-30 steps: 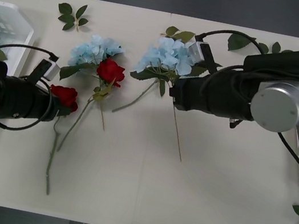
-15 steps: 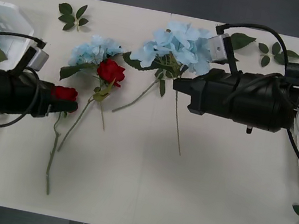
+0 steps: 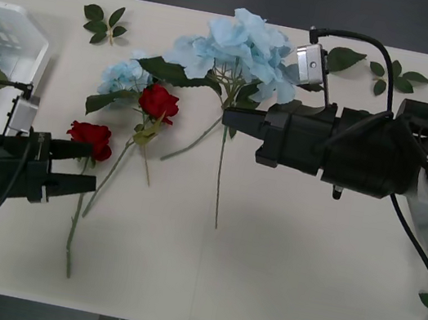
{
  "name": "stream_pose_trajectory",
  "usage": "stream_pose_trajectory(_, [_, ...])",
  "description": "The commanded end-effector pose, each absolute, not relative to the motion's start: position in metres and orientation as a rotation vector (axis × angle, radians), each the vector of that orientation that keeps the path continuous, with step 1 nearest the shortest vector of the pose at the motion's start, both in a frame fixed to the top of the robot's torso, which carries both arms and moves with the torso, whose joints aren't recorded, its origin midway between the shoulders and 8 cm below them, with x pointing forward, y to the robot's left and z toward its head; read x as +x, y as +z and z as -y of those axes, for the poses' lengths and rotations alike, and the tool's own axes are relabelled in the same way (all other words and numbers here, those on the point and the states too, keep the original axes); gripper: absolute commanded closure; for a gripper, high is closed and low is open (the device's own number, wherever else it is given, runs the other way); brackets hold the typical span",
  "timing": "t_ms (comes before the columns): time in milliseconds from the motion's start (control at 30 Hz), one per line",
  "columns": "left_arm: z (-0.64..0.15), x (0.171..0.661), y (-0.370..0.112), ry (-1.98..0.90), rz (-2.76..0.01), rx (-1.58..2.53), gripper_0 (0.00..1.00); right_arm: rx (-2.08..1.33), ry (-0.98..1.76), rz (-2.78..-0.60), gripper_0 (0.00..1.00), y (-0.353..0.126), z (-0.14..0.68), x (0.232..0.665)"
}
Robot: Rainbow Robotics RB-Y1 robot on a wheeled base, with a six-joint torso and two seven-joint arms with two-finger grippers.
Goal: Put the red flowers into the right box and the blue flowers into the left box
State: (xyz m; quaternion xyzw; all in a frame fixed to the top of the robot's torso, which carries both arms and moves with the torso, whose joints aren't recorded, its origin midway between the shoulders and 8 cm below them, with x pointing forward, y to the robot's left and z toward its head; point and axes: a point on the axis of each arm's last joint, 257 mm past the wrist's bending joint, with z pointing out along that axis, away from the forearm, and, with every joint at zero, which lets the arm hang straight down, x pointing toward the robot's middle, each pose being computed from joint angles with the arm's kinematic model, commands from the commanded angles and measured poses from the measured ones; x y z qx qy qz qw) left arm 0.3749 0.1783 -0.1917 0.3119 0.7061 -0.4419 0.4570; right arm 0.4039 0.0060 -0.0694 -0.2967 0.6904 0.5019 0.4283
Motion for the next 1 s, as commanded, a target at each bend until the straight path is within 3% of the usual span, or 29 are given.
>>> stream_pose_trajectory(33, [-0.135, 0.348, -0.191, -1.228, -1.644, 0.797, 0.00, -0.783, 1.289, -1.624, 1.00, -0.042, -0.021, 0.388])
stream_pose_trajectory(333, [-0.049, 0.315, -0.179, -1.509, -1.499, 0.730, 0.00, -0.744, 1.374, -1.589, 1.00, -0.031, -0.032, 0.380])
stream_pose_trajectory(833, [0.015, 0.312, -0.141, -1.632, -1.347, 0.690, 0.01, -0.747, 1.397, -1.582, 1.00, -0.031, -0.039, 0.375])
stream_pose_trajectory(933, [0.020, 0.316, -0.133, -1.633, -1.324, 0.692, 0.13, -0.747, 1.399, -1.581, 1.00, -0.032, -0.040, 0.375])
stream_pose_trajectory(1000, [0.023, 0.319, -0.128, -1.629, -1.312, 0.693, 0.32, -0.750, 1.395, -1.580, 1.00, -0.032, -0.040, 0.375])
